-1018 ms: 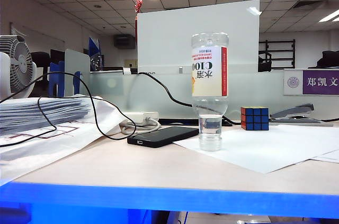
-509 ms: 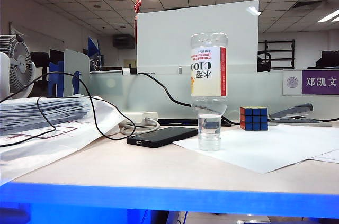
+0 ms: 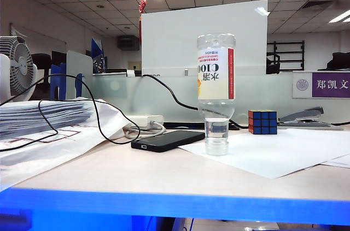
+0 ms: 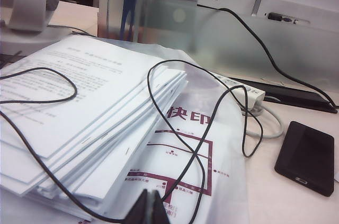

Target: Flip the plastic bottle upside down.

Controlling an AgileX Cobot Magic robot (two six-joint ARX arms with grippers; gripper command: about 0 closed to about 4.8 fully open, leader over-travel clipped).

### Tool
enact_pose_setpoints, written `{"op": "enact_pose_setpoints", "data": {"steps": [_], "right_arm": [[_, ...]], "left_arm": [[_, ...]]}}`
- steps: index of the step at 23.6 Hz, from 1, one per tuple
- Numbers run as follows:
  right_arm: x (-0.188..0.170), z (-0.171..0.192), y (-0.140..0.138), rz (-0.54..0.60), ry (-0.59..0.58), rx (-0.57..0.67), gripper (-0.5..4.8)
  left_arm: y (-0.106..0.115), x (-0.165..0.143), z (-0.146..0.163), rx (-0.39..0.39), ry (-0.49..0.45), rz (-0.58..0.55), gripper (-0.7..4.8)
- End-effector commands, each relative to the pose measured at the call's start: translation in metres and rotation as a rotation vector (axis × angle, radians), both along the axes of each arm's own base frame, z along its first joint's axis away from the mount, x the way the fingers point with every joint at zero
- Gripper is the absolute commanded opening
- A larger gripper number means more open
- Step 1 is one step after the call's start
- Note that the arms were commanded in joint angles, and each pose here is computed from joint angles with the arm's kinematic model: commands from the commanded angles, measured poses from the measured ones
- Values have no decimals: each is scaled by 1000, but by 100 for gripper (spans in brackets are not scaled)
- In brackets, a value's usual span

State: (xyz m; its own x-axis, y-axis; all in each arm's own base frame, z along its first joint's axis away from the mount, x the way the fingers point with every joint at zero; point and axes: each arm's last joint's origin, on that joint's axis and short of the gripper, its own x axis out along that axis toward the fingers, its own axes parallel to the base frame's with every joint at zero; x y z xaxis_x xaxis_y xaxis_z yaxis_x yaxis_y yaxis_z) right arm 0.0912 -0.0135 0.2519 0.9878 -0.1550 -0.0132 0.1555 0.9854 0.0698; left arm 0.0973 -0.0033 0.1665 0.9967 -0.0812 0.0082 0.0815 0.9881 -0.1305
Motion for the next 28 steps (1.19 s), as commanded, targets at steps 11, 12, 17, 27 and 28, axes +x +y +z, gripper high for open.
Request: {"op": "enact_pose_setpoints", "data": {"steps": [11, 12, 17, 27, 28], "right_arm": [[6, -70, 0, 18, -93, 44, -8], [6, -72, 0, 18, -87, 44, -8], [8, -80, -1, 10, -59, 12, -8], [8, -83, -1, 9, -36, -67, -8], [8, -84, -1, 9, -35, -73, -8]], "left_arm": [[0, 0, 1, -3, -12, 1, -3], [0, 0, 1, -3, -12, 1, -3], [0, 0, 1, -3, -12, 1, -3], [0, 0, 1, -3, -12, 1, -3], [0, 0, 1, -3, -12, 1, -3]]}}
